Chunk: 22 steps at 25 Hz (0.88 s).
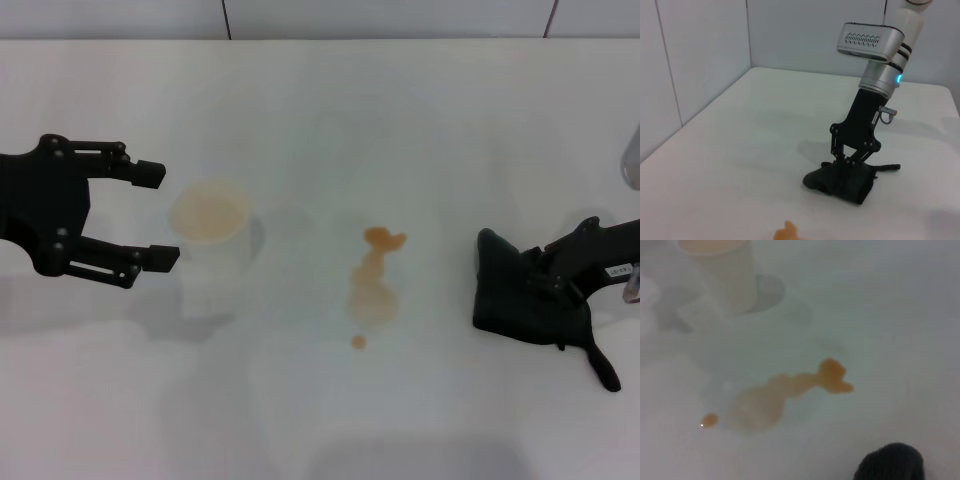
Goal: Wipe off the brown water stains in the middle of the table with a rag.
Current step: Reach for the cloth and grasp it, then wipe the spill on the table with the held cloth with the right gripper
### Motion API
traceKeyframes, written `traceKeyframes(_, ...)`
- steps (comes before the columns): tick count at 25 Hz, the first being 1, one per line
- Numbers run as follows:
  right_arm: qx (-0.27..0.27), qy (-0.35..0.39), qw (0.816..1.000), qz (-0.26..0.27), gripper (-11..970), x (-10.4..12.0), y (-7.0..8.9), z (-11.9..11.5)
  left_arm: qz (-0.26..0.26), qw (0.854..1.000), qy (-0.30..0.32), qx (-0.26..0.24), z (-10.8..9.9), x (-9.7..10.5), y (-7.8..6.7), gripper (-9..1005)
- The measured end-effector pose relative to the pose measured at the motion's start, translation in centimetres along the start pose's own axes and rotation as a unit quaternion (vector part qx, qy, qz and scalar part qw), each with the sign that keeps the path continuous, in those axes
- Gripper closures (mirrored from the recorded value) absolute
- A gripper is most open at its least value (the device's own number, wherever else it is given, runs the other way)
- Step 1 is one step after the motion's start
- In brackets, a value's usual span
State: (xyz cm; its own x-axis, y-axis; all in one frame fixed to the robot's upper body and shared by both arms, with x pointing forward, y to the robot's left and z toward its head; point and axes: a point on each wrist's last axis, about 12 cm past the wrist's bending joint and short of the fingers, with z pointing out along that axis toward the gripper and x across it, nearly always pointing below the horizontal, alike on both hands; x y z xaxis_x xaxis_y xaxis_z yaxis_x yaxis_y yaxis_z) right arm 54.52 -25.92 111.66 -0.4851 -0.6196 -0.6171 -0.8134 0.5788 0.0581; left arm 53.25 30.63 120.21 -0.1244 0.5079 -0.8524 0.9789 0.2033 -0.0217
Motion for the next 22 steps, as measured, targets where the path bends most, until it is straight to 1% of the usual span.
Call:
traceKeyframes(5, -0.006, -0.001, 1.000, -0.005, 806, -0.4, 0.4, 0.2, 0.000, 1.000, -0.001, -0.002, -0.1, 0.0, 0.0, 111)
traceKeyframes(8, -0.015, -0.005, 1.000, -0.012, 846, -0.9, 1.0, 0.4, 0.002, 1.000, -0.002, -0.005, -0.1, 0.0, 0.1, 111)
traceKeyframes(13, -0.029, -0.011, 0.999, -0.025, 872, -1.7, 2.0, 0.7, 0.004, 1.000, -0.001, -0.008, -0.1, 0.2, 0.1, 111)
traceKeyframes(19, -0.049, -0.006, 0.998, -0.035, 870, -2.2, 3.2, 1.5, 0.006, 1.000, -0.001, -0.009, -0.2, 0.3, 0.0, 111)
traceKeyframes(22, -0.070, -0.011, 0.997, -0.042, 869, -2.6, 4.3, 2.0, 0.006, 1.000, -0.001, -0.010, -0.2, 0.3, 0.0, 111)
